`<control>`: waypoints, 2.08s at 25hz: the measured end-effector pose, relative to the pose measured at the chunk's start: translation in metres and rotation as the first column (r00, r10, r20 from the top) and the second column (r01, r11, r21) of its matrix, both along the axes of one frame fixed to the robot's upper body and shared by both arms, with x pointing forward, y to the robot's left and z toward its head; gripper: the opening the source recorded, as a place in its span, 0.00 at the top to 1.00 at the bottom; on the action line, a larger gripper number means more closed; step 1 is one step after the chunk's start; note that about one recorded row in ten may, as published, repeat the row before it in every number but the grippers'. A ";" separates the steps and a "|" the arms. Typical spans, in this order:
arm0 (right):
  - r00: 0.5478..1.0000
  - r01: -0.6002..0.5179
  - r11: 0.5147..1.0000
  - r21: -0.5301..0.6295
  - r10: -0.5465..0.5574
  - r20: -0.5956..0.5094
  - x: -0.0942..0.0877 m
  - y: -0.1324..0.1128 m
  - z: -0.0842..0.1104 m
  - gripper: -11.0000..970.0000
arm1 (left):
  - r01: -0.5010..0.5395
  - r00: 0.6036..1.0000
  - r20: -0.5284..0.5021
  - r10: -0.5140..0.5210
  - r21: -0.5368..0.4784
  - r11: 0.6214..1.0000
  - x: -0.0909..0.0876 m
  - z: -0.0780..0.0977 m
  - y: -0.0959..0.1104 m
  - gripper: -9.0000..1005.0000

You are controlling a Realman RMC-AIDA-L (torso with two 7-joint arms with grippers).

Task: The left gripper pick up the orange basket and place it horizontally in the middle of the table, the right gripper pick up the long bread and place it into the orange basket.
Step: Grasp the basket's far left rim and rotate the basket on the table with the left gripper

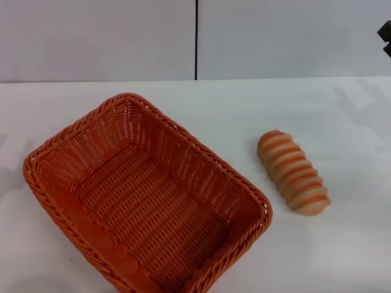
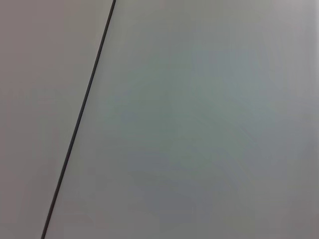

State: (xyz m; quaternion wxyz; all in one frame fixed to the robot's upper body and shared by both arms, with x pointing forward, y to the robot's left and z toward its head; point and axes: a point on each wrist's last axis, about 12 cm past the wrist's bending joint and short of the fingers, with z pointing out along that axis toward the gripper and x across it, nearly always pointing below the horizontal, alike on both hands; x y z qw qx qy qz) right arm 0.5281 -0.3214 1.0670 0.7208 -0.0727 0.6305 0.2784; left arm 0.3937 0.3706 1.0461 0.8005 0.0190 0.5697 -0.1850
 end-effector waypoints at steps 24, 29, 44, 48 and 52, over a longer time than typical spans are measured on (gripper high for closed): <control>1.000 0.001 1.000 0.002 -0.001 -0.004 -0.003 -0.001 -0.002 0.31 | 0.023 1.000 0.014 -0.023 0.033 0.999 0.004 0.006 0.005 0.43; 1.000 -0.004 1.000 0.006 0.004 -0.001 -0.003 0.000 -0.001 0.31 | 0.107 0.994 0.011 -0.108 0.042 0.993 0.012 0.020 0.015 0.43; 1.000 0.017 1.000 0.023 -0.017 0.002 -0.032 -0.016 -0.008 0.31 | 0.476 0.842 -0.410 -0.349 0.263 0.839 0.092 0.144 0.026 0.30; 0.999 0.034 0.999 0.029 -0.033 -0.002 -0.041 -0.021 -0.011 0.31 | 0.524 0.805 -0.493 -0.331 0.326 0.787 0.107 0.164 0.011 0.26; 0.999 0.043 0.998 0.035 -0.043 -0.006 -0.049 -0.024 -0.014 0.31 | 0.569 0.771 -0.563 -0.298 0.398 0.720 0.118 0.182 -0.009 0.22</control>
